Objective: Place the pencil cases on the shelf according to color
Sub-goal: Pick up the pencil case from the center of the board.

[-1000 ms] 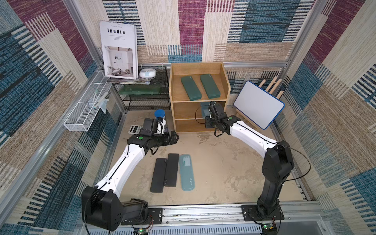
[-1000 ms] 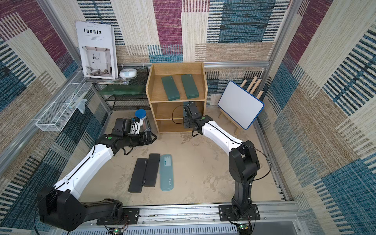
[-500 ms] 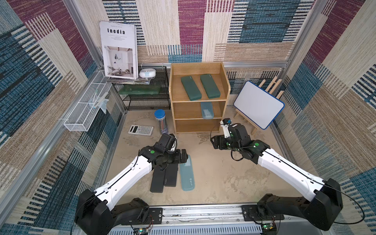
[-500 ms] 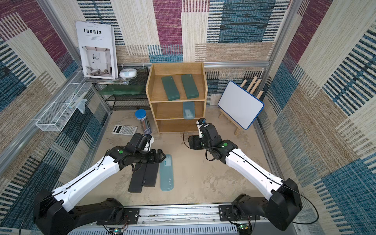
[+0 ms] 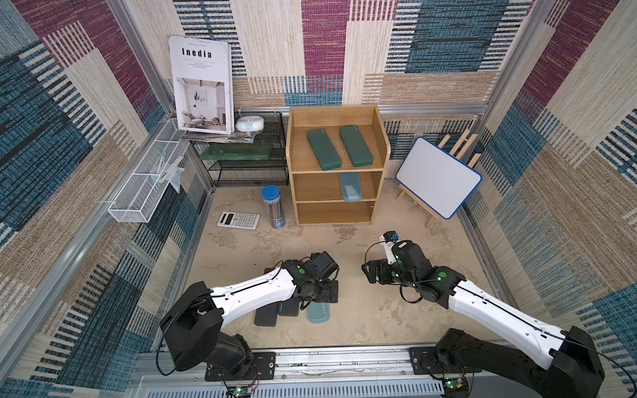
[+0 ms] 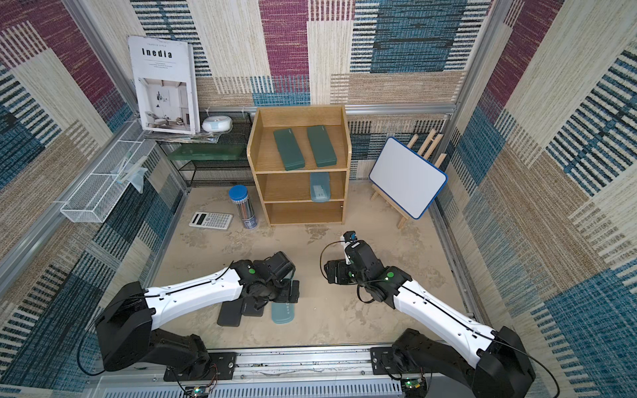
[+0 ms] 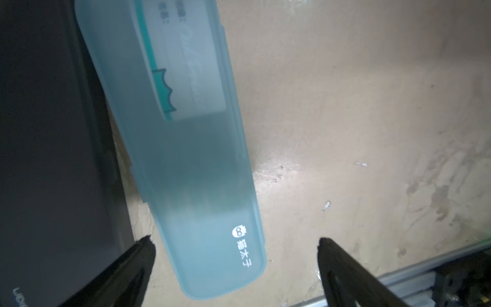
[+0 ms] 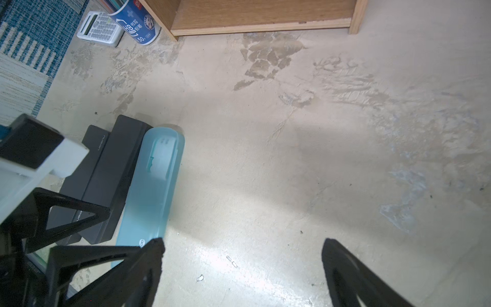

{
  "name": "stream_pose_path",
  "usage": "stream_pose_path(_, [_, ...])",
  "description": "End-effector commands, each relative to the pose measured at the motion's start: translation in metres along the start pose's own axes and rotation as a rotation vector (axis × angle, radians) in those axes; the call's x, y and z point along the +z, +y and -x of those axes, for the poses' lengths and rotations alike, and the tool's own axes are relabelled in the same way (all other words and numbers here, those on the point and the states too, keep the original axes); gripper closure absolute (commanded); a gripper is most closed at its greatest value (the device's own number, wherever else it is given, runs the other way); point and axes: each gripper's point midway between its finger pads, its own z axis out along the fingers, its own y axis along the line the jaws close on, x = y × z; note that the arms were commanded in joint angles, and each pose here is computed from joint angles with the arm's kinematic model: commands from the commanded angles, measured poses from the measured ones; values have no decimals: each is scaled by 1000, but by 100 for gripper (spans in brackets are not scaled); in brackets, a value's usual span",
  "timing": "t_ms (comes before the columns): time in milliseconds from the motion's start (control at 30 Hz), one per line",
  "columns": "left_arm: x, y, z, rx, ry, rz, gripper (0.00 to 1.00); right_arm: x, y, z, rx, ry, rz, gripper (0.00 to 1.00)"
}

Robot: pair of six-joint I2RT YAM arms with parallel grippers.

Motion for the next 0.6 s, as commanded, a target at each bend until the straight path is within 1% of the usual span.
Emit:
stream_pose_path(0, [5, 6, 6, -50, -31, 53, 0, -1, -4, -2, 6, -9, -13, 1])
stream_pose_path(200, [16, 8, 5, -84, -19, 75, 0, 5, -8, -12, -1, 15, -19, 0])
stream_pose_path(400, [33, 14, 1, -120, -1, 113, 1, 1, -12, -11, -27, 14, -44, 1])
stream_pose_path(567, [48, 0, 0, -120, 26, 79, 1, -4, -17, -12, -39, 4, -66, 1])
